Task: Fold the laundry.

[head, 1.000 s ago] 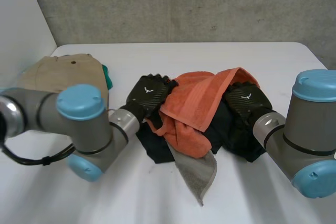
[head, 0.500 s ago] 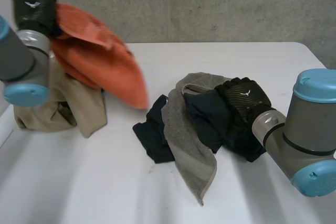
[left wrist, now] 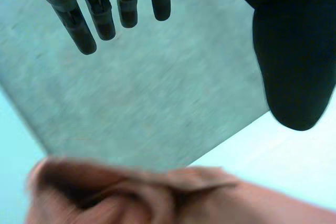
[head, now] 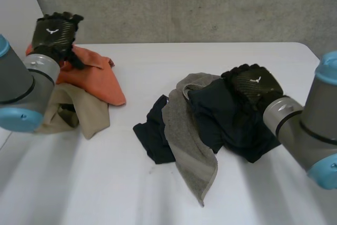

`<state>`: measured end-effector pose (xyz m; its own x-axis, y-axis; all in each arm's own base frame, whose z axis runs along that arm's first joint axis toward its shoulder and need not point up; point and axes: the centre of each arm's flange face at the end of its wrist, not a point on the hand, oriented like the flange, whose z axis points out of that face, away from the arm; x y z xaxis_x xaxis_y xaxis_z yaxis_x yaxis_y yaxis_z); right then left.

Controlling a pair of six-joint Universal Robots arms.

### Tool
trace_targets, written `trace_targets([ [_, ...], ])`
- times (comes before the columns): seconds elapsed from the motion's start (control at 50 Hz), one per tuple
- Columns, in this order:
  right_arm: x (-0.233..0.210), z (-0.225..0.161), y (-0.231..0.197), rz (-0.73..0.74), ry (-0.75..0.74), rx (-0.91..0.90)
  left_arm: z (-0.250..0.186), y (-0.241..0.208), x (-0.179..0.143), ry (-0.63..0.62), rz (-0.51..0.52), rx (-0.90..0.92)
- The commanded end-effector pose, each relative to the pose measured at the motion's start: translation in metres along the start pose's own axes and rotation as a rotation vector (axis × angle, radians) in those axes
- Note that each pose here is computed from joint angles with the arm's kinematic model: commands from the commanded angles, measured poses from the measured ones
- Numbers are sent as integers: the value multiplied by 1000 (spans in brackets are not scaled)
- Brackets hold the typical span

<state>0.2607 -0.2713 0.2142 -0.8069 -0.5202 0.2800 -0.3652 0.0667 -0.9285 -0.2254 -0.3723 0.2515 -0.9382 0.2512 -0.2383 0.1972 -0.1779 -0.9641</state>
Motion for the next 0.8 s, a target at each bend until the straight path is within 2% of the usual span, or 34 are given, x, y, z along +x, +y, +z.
trace_targets([
  [0.02, 20, -13, -16, -12, -10, -62, -65, -18, 55, 205, -77, -35],
  [0.12, 20, -23, -11, -50, -58, -151, -105, -8, 96, 377, -123, -120],
  [0.18, 13, -24, -4, -45, -91, -145, -128, 7, 122, 473, -131, -181],
  [0.26, 1, -21, 6, -33, -102, -101, -141, 26, 148, 543, -123, -214],
  [0.38, -18, -11, 27, 5, -106, -54, -121, 46, 169, 501, -107, -171],
  [0.5, -19, -1, 41, 58, -38, -48, -90, 64, 186, 484, -92, -151],
  [0.8, -1, -37, 20, 58, -103, 48, -62, 75, 220, 618, -80, -197],
])
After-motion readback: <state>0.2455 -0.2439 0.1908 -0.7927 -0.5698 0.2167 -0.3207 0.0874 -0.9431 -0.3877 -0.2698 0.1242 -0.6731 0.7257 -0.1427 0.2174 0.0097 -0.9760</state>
